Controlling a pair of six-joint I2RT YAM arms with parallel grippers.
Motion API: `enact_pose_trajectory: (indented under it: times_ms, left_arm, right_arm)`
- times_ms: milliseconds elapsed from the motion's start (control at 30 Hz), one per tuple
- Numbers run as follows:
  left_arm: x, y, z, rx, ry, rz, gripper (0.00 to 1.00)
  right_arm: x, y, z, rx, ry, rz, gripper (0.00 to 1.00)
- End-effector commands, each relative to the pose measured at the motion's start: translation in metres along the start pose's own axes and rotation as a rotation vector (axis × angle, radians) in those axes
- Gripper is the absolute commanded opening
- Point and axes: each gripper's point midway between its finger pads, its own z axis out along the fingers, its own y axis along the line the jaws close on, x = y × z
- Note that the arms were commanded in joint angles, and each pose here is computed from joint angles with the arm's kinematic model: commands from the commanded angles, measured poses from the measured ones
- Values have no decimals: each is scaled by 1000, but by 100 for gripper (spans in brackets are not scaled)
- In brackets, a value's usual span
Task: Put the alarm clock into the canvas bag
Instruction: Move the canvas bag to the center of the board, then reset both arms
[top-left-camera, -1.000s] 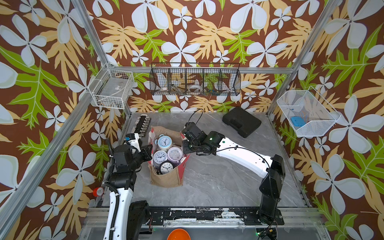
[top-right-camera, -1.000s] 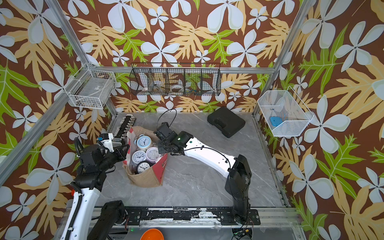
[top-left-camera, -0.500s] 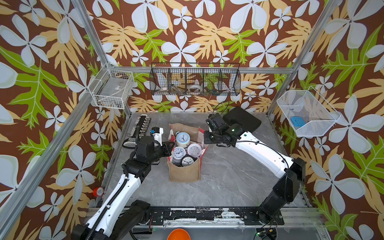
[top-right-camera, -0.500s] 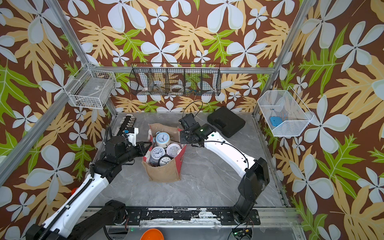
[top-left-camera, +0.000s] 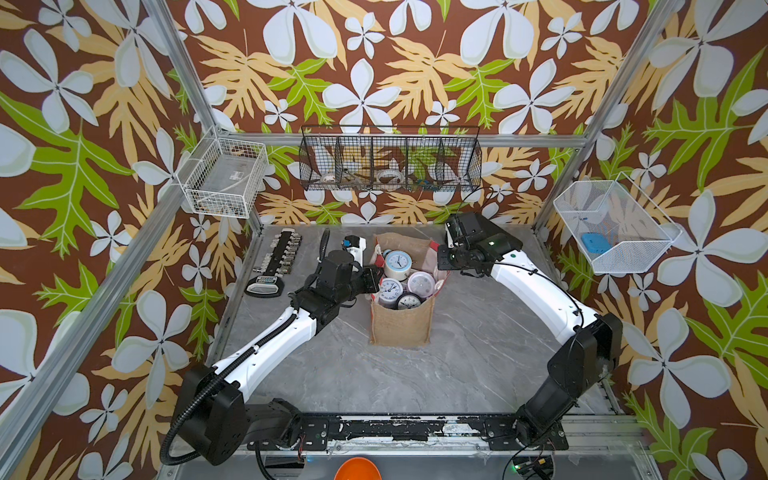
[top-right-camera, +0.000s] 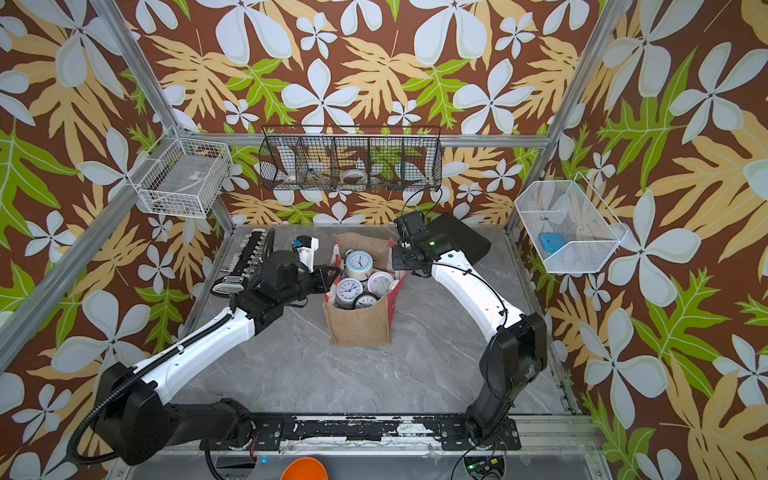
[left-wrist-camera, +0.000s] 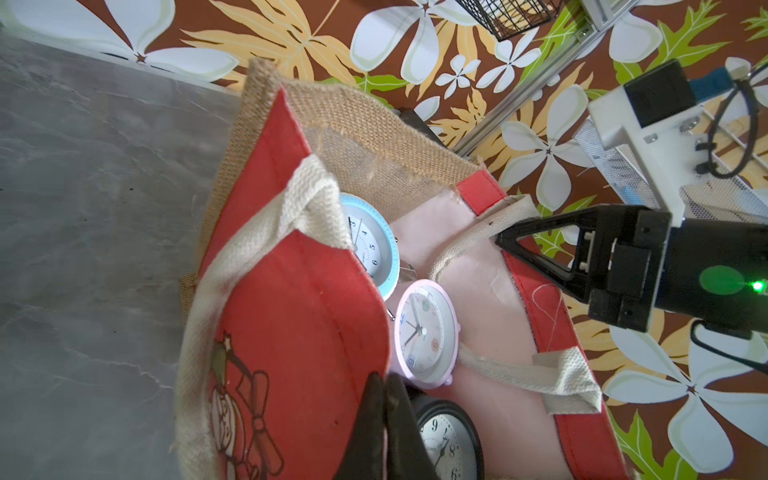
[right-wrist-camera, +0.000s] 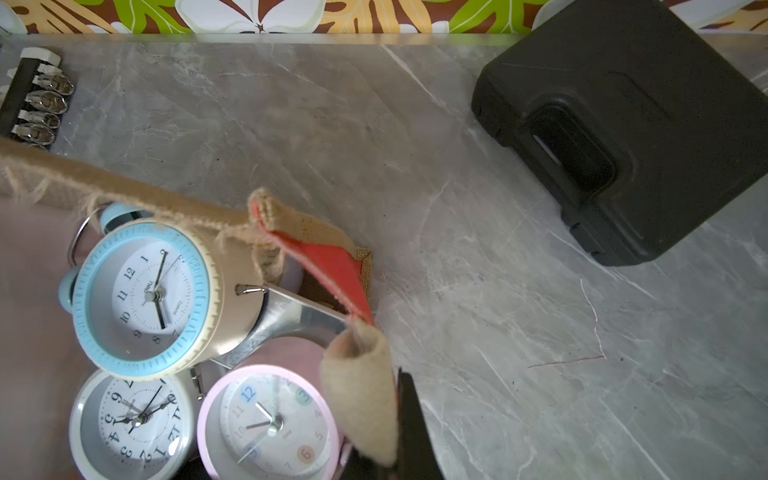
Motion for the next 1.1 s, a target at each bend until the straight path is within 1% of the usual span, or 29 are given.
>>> enact_pose_trajectory:
  times_ms: [0,67,133,200,233,333,433,500,533,567,600,633,700,833,967,1067]
  left_arm:
    - [-31,-24,-8,69,-96,42,10]
    - [-36,-21,-14,31,-106,67,19]
    - [-44,-12,-25,-39,-133,81,34]
    - [-50,-8,-38,-83,-156,107,42]
    - [-54,-6,-45,-103,-170,122,47]
    - [-63,11,-67,-203,-212,147,59]
    - [-68,43,-87,-327,-256,149,68]
    - [-68,68,-99,-414,-280,140,74]
    - [-65,79,-104,-452,-283,135,86]
    - [-62,89,-107,-483,-285,131,95]
    - [-59,100,-110,-528,-290,128,99]
    - [-56,109,-113,-568,-298,123,100]
    - [-47,124,-116,-626,-309,112,100]
    - [-25,158,-120,-738,-351,71,100]
    - [-7,187,-130,-837,-437,84,100]
    - [5,207,-143,-914,-522,133,99]
  right_arm:
    - [-15,0,-6,9,-43,-50,4]
    - [-19,0,-13,1,-60,-56,19]
    - [-24,-1,-24,-2,-88,-76,40]
    - [-28,-9,-36,28,-112,-89,55]
    - [-30,-15,-43,50,-127,-91,60]
    - [-33,-37,-62,104,-164,-78,69]
    - [-28,-67,-75,172,-201,-48,78]
    - [-19,-93,-80,236,-223,-15,89]
    - [-12,-106,-80,260,-230,4,95]
    - [-6,-117,-79,275,-236,27,100]
    - [4,-128,-76,291,-239,49,99]
    - [14,-139,-72,314,-246,70,100]
    - [35,-158,-67,379,-249,98,100]
    - [70,-187,-54,523,-305,119,100]
    - [101,-216,-36,684,-333,120,100]
    - [112,-218,-12,680,-324,71,100]
